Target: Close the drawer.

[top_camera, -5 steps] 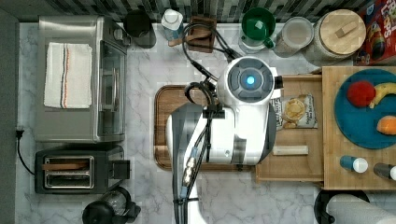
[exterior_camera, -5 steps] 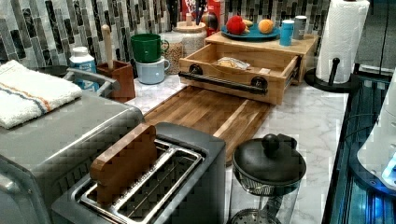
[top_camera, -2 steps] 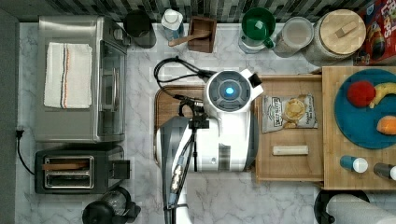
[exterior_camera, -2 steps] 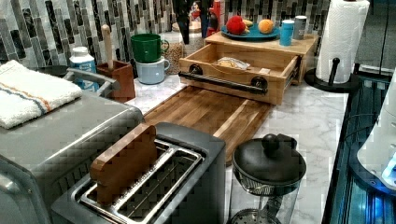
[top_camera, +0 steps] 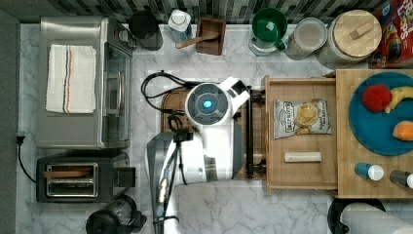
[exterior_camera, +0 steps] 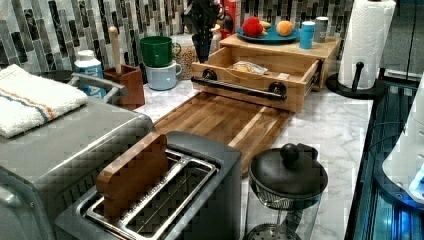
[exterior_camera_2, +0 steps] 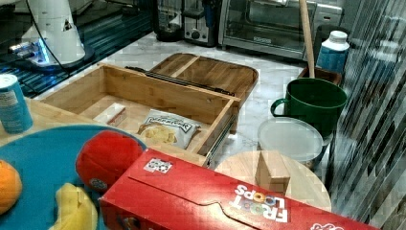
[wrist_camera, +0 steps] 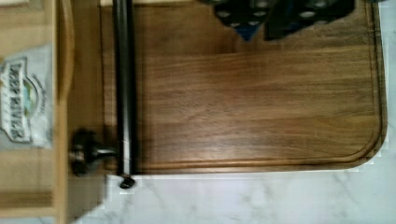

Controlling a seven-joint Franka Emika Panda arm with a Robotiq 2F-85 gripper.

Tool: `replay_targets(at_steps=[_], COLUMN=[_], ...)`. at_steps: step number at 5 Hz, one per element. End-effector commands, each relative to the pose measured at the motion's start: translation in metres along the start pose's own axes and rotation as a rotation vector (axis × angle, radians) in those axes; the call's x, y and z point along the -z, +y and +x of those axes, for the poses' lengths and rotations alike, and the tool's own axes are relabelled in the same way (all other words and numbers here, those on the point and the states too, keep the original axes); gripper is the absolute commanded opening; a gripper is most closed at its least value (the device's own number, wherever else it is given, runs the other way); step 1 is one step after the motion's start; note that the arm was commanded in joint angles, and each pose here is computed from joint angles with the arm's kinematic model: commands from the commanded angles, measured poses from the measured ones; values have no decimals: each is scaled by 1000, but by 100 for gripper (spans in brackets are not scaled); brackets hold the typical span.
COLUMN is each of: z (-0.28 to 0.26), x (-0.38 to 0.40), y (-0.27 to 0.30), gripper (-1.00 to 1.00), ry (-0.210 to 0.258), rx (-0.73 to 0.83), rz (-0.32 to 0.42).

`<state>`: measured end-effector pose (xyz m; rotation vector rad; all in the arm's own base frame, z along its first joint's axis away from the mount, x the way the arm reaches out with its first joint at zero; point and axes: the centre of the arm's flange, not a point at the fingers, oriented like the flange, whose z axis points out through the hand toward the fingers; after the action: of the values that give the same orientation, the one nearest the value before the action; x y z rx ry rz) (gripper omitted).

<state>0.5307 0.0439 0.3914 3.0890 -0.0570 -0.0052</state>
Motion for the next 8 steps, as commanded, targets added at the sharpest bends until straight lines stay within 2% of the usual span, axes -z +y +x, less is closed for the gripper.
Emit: replay_targets(at_steps=[1,3,5,8], z=[-15,-21,-25,-22], x=[-73,-118,-123,-115], y=[-25,0,20,62], gripper=[-100,-100,-100,-100], ry=[-69,-58,-35,27], rx=[138,160,162,149], rz=[1,10,-14,-69])
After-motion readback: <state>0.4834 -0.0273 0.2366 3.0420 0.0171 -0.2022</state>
